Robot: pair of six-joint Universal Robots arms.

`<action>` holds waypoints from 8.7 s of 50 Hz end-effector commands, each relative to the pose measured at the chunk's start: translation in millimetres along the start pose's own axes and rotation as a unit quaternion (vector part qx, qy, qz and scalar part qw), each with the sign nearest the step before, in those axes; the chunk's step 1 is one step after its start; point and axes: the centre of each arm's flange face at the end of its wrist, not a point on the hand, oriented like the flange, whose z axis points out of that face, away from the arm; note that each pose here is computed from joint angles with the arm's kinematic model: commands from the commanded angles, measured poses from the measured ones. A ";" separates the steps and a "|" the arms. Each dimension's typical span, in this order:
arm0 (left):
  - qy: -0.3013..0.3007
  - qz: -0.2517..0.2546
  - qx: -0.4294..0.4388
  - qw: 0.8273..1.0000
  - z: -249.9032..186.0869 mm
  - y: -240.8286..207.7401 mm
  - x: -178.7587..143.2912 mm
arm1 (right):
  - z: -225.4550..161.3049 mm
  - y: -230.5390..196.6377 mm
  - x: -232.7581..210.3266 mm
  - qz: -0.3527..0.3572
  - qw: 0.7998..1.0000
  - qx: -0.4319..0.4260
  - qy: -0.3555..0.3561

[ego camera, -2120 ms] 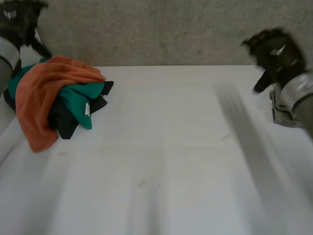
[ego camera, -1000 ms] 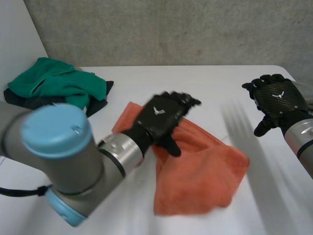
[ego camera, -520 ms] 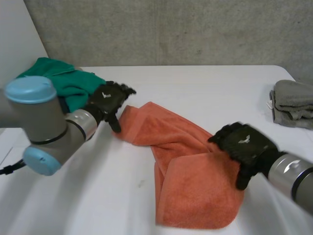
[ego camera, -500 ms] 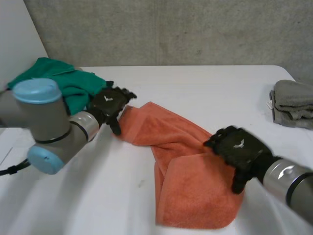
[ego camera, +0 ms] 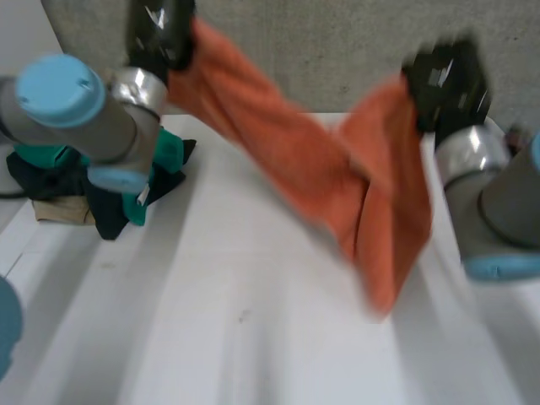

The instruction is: Fold the laundry.

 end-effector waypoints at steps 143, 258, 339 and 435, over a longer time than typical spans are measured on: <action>-0.040 -0.039 0.143 0.988 0.3 -95.7 -56.7 | 76.0 -89.8 72.8 0.133 0.981 0.128 0.051; 0.126 0.018 -0.314 0.941 -110.6 31.3 -28.8 | 36.8 72.4 90.2 -0.042 0.957 -0.266 -0.107; 0.179 0.189 -0.371 0.891 -168.9 91.7 12.2 | 16.7 186.5 5.5 -0.153 0.948 -0.241 -0.141; 0.119 0.228 -0.266 0.929 -119.4 114.7 -0.8 | 49.7 219.5 -12.2 -0.214 0.953 -0.185 -0.111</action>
